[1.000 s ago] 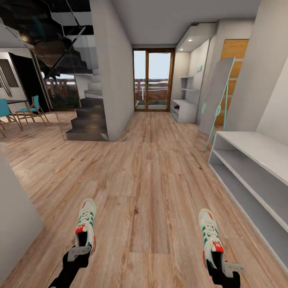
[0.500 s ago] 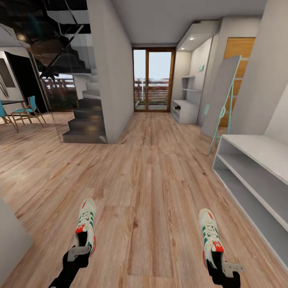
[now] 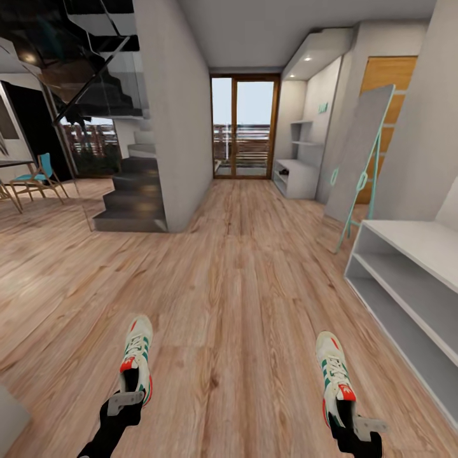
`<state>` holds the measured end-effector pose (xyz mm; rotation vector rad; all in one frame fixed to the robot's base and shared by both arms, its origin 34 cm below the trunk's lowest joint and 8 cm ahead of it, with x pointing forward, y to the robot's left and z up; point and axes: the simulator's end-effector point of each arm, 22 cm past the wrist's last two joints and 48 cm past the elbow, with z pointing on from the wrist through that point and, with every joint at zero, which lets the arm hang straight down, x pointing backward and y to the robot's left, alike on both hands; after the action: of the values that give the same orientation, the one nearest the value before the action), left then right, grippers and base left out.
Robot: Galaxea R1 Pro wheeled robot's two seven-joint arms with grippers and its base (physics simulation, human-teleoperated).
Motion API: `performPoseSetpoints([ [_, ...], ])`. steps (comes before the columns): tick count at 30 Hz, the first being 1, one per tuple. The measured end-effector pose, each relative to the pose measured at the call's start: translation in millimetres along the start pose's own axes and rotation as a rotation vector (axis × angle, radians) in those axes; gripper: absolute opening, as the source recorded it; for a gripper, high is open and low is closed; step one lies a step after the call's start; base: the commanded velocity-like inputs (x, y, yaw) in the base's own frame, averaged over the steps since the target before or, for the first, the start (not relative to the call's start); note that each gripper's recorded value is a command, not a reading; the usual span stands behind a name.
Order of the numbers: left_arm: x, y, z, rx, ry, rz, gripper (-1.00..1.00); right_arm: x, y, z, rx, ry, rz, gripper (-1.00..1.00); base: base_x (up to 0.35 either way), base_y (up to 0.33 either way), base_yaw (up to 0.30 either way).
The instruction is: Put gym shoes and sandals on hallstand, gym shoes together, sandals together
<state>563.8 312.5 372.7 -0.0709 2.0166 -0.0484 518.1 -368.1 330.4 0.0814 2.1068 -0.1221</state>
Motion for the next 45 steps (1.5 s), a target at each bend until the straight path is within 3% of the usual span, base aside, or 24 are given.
performPoseSetpoints([
  [45,0.0,0.3,0.0,-0.001,0.000,-0.001,-1.00,0.2,0.2,-0.1,0.000,0.000,0.000,-1.00,0.339,0.000,0.000],
])
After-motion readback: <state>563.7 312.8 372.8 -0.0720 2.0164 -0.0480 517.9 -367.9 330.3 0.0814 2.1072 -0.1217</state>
